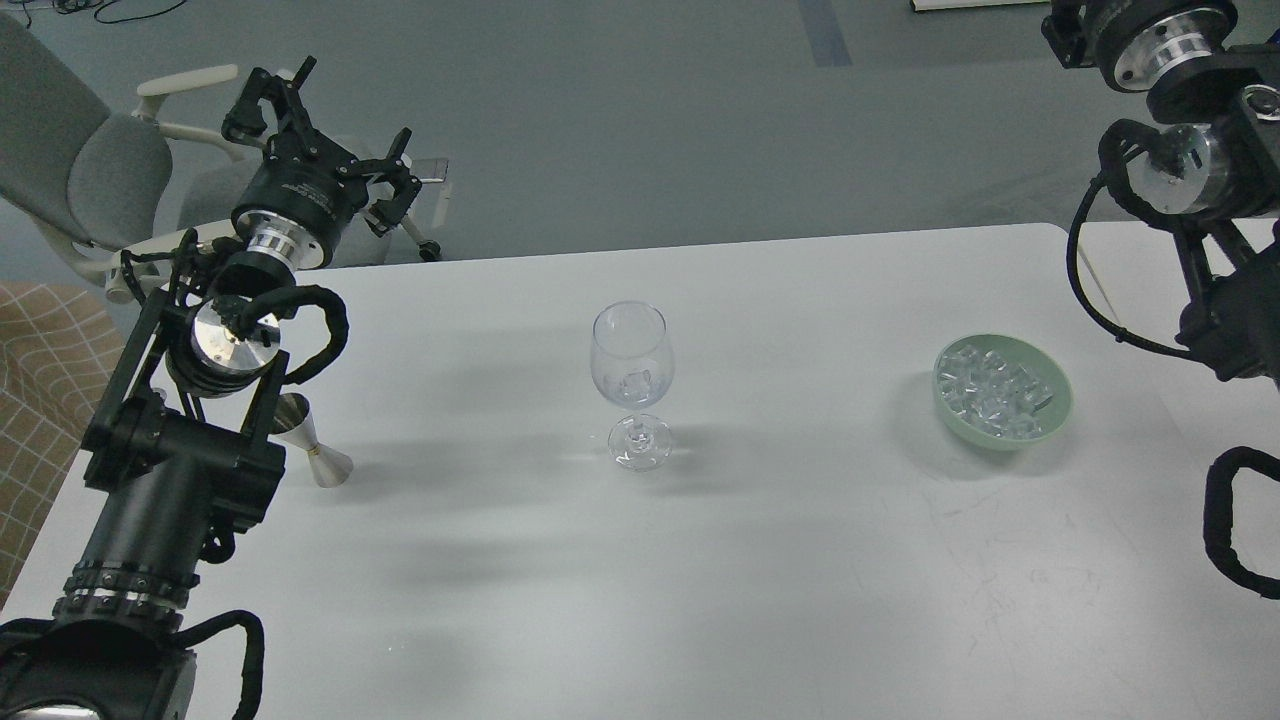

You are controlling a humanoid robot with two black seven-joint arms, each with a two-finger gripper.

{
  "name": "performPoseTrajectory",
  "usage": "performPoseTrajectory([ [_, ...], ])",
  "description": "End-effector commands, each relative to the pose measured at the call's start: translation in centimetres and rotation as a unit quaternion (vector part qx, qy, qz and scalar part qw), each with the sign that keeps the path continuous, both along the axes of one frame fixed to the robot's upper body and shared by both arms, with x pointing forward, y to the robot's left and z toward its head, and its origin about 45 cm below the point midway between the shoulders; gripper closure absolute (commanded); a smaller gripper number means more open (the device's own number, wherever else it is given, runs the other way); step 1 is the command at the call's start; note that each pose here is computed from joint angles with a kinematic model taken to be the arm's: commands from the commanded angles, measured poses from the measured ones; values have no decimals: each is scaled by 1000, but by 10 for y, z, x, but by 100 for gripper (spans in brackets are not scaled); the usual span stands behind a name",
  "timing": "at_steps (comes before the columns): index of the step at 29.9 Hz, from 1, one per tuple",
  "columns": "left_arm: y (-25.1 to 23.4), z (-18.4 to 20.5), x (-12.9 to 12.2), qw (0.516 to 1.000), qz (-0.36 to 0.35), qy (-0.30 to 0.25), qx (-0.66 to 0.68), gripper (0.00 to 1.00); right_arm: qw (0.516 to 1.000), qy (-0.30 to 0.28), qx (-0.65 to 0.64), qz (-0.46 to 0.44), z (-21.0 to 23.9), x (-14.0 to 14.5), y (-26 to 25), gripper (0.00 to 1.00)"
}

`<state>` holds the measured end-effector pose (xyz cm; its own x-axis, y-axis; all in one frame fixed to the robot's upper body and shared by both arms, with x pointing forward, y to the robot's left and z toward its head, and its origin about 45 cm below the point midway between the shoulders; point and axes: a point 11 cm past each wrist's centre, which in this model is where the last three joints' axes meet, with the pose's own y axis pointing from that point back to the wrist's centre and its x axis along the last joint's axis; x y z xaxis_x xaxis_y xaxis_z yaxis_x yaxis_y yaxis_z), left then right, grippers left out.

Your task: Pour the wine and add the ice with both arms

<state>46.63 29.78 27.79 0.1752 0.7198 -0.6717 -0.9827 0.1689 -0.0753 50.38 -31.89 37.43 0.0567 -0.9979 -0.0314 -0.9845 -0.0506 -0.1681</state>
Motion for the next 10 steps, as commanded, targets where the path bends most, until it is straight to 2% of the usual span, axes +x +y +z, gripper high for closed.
performPoseTrajectory([
  [1,-9,-6,1,1000,-7,7,-10,2,999,-21,-10,24,5,-17,8,0],
  [5,-20,-1,3,1000,-18,2,-12,2,999,-26,-18,37,-2,-32,10,0],
  [10,-28,18,11,999,-28,-16,-5,2,999,-3,-20,26,-27,-43,-4,0],
])
